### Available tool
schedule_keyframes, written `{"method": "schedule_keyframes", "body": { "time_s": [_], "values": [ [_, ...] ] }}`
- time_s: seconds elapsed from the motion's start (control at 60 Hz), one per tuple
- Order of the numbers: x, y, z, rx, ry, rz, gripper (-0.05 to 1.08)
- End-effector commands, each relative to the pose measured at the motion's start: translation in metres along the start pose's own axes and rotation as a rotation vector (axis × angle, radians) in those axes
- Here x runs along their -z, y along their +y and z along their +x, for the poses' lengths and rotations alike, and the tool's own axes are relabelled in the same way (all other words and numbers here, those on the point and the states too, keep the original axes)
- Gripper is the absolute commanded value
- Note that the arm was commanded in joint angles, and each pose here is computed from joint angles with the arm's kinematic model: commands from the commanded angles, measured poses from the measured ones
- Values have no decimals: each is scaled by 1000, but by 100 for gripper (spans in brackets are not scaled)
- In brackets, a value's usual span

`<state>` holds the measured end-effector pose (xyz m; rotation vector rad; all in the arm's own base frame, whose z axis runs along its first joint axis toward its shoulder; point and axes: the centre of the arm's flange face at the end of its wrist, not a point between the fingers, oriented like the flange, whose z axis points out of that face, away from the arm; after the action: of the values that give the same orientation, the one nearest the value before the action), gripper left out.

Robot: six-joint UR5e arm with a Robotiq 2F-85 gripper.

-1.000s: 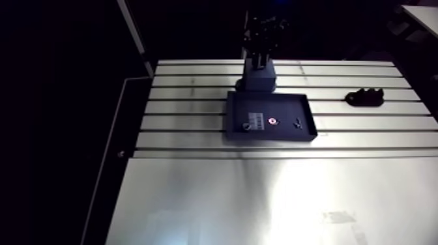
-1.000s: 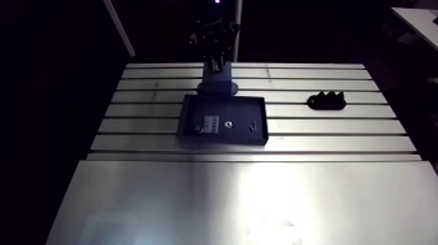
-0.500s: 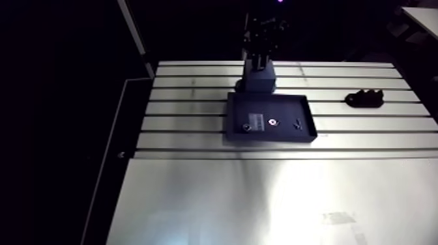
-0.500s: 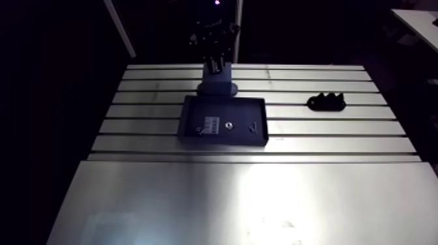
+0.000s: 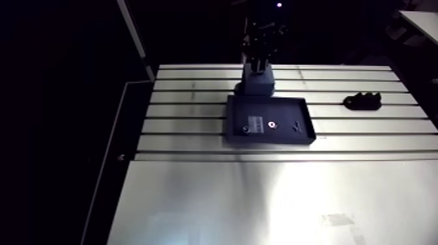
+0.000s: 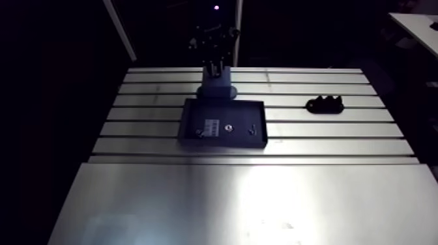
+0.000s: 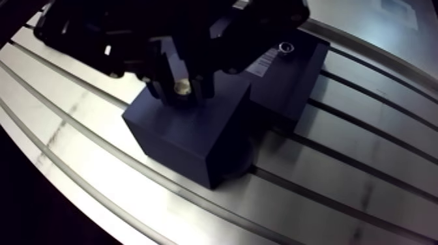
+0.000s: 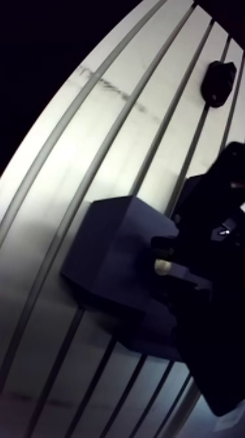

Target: Pick up the M10 bolt and insert it into the hex recess until seated.

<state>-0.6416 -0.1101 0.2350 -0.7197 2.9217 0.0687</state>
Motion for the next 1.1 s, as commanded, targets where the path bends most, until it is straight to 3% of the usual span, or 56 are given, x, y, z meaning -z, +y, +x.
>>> {"method": "schedule_keyframes", "body": {
  "time_s": [0.017,1.1],
  "values": [
    [0,-1,0,-2,3,0,74],
    [-1,5,-1,-127,2,-1,74]
  ]
}}
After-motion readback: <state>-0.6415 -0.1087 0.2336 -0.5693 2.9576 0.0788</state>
